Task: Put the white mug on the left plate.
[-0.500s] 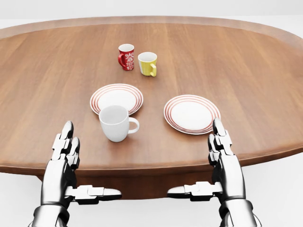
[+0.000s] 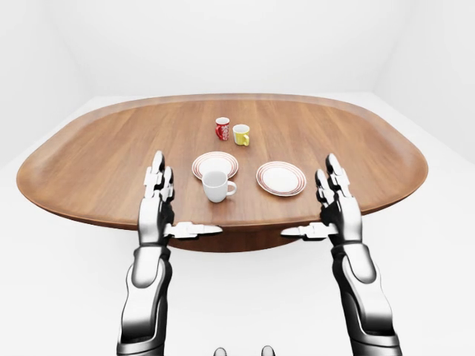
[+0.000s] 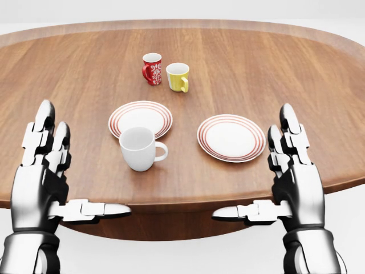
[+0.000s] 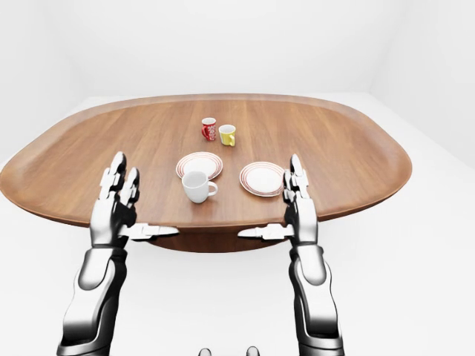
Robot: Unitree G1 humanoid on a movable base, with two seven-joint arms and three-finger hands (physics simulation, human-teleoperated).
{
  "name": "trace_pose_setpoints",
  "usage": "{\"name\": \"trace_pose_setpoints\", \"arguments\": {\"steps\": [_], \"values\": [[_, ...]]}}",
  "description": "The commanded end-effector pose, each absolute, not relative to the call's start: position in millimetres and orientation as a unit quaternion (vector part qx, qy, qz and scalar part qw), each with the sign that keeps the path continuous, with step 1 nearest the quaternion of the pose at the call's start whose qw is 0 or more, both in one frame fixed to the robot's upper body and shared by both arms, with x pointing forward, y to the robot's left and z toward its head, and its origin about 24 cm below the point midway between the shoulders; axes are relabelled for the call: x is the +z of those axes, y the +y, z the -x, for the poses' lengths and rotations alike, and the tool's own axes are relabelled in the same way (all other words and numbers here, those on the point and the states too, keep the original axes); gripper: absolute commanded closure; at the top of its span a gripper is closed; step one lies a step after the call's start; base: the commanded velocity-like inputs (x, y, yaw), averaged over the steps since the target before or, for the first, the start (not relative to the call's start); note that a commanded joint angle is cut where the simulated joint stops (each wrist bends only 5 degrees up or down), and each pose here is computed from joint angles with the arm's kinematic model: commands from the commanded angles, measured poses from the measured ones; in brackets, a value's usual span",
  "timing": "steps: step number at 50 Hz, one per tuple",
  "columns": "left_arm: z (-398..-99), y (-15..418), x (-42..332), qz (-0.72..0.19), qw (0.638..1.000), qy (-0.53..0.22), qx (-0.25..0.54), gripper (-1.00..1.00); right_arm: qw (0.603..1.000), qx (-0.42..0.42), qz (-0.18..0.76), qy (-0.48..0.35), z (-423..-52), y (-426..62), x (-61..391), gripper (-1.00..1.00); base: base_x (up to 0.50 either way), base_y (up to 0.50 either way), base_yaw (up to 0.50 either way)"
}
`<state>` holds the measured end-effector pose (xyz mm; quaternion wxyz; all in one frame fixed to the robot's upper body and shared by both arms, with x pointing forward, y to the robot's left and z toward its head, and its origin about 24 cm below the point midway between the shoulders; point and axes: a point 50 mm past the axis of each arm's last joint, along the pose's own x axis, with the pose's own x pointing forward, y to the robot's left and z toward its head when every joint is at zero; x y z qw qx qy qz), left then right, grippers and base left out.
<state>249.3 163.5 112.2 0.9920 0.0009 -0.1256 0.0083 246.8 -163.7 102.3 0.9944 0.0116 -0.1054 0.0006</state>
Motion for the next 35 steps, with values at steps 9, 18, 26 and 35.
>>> {"name": "trace_pose_setpoints", "arguments": {"steps": [9,18,26,35], "values": [[-240,170,152,0.004,0.977,-0.213,0.022,-1.00,0.980,0.006,-0.021,-0.197,-233,-165,143,-1.00,0.00,0.00,0.00],[-243,174,151,0.006,0.977,-0.210,0.029,-1.00,0.982,0.006,-0.030,-0.189,-233,-167,139,-1.00,0.00,0.03,0.00],[-243,176,151,0.008,0.977,-0.210,0.031,-1.00,0.982,0.004,-0.029,-0.188,-233,-167,139,-1.00,0.00,0.47,0.00],[-243,176,150,0.018,0.978,-0.208,0.030,-1.00,0.982,0.005,-0.029,-0.188,-233,-167,139,-1.00,0.00,0.50,0.00]]}}
